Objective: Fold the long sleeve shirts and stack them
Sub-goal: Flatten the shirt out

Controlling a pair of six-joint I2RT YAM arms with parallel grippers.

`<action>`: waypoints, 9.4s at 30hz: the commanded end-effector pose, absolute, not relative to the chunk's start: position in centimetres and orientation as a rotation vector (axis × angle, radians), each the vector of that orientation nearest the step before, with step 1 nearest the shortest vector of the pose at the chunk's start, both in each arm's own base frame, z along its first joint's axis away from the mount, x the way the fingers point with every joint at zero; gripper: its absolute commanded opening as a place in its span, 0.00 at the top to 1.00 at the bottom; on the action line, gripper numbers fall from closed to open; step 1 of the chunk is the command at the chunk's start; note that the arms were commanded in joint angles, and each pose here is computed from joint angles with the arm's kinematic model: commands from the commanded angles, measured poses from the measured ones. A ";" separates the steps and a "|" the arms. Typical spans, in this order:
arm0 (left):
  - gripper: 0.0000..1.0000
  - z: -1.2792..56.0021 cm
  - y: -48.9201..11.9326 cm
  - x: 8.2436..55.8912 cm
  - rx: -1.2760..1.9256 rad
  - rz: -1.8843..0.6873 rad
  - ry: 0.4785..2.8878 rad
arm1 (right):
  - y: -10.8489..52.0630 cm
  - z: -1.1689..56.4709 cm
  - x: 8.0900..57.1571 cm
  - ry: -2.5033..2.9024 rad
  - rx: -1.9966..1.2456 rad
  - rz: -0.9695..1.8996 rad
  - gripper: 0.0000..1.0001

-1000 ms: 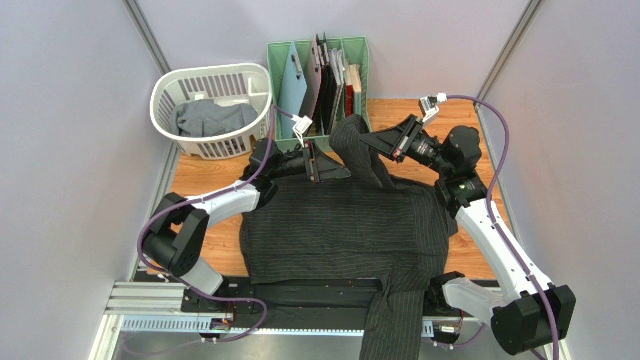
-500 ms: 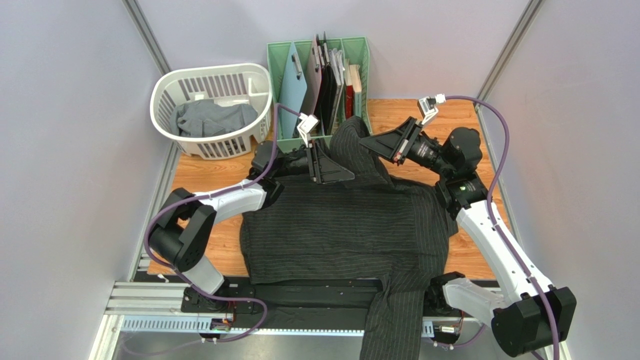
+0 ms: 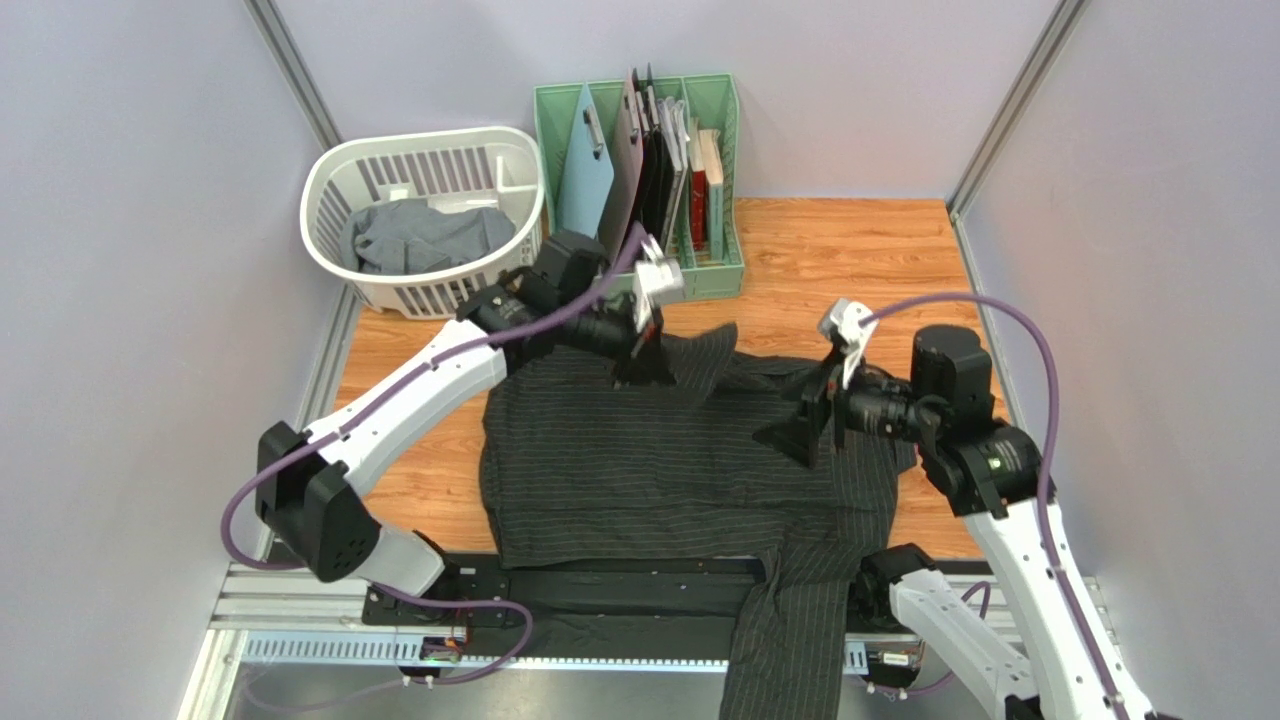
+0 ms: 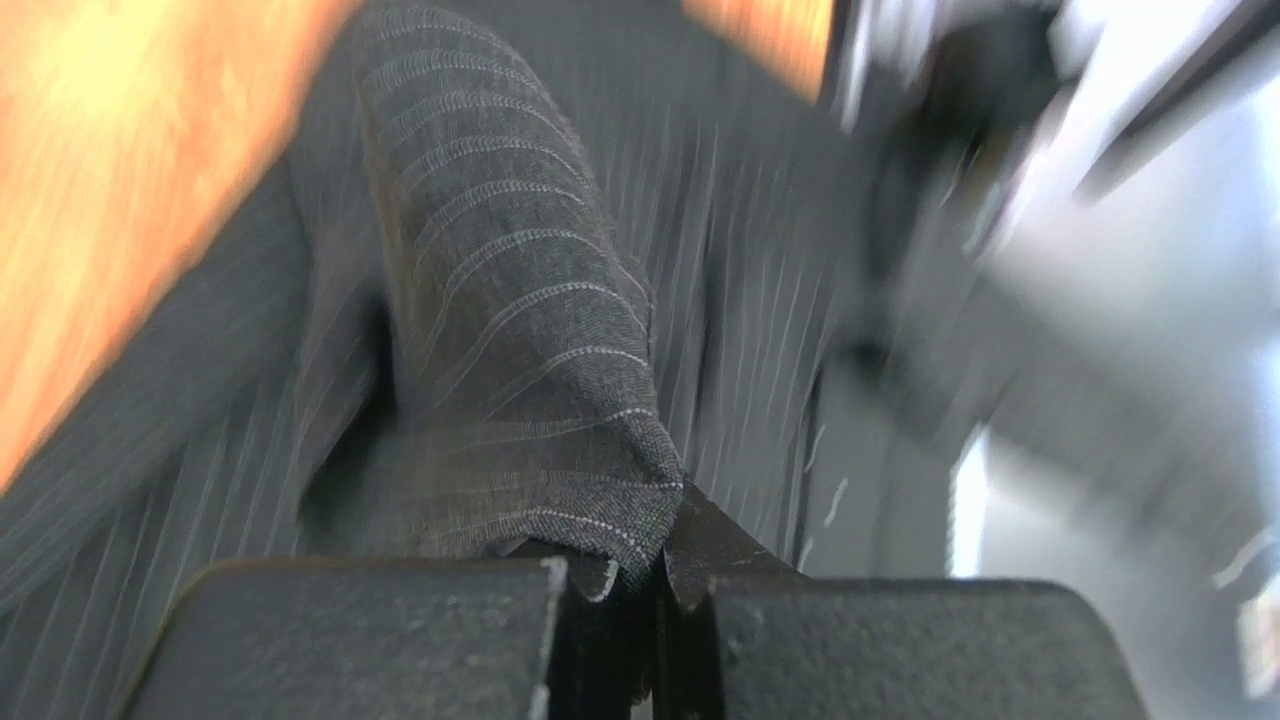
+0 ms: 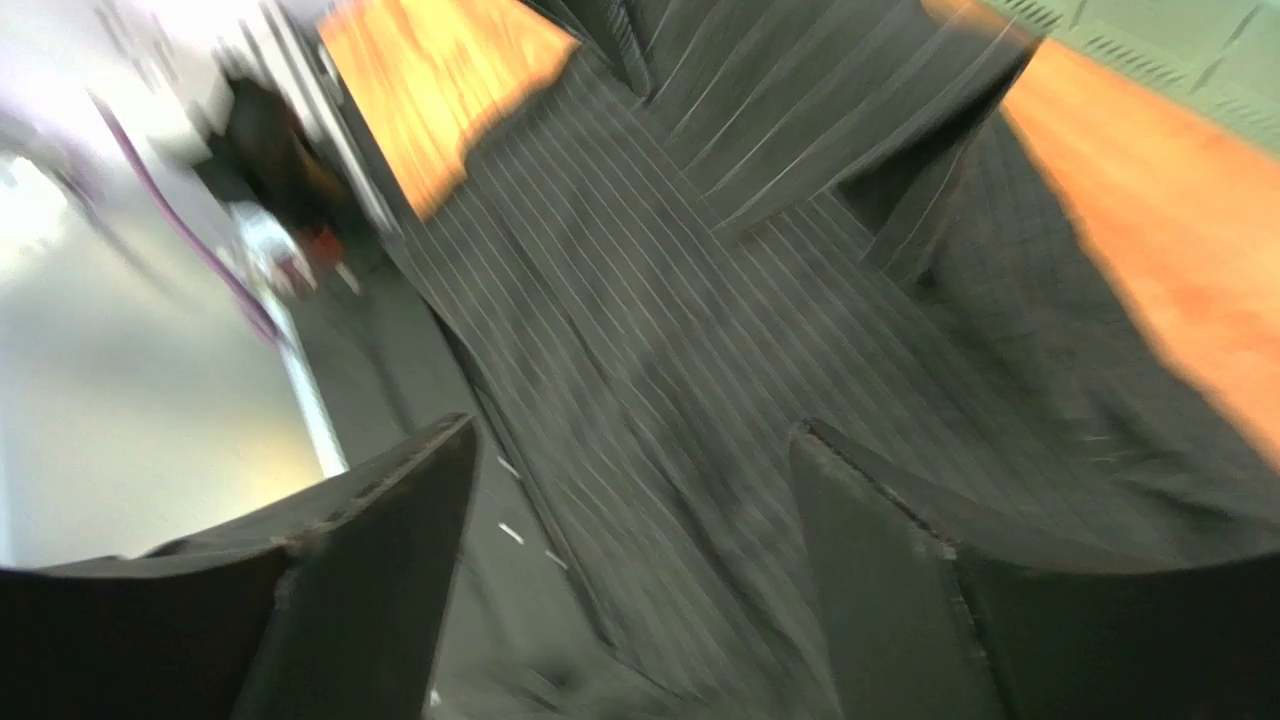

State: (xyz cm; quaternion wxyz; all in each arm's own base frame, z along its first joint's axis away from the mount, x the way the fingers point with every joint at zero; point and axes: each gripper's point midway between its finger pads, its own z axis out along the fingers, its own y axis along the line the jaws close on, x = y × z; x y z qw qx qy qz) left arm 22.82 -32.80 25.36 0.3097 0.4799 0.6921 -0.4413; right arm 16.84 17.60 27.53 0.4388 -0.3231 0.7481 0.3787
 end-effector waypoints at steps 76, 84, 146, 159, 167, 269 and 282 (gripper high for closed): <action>0.01 24.4 -14.0 19.8 0.907 -0.231 1.911 | 17.0 12.0 12.4 1.919 -1.800 0.651 0.16; 0.03 25.3 -15.0 21.5 0.706 -0.528 2.112 | 26.1 14.6 20.5 2.008 -1.457 0.839 0.15; 0.04 26.9 -16.7 23.8 0.613 -0.851 2.136 | 29.4 14.2 29.3 2.389 -0.988 1.050 0.33; 0.03 25.8 -16.8 23.3 0.608 -0.876 2.158 | 27.4 5.2 27.7 2.688 -0.960 0.937 0.38; 0.03 25.4 -16.8 23.5 0.602 -0.873 2.169 | 28.3 3.5 27.2 2.750 -0.897 1.036 0.42; 1.00 27.9 -27.1 23.2 -0.198 -1.689 2.323 | 29.9 25.5 18.6 1.200 -1.420 0.239 0.58; 1.00 33.6 -27.8 17.7 1.150 -1.334 1.823 | 23.5 26.5 18.5 1.686 -1.262 0.755 0.00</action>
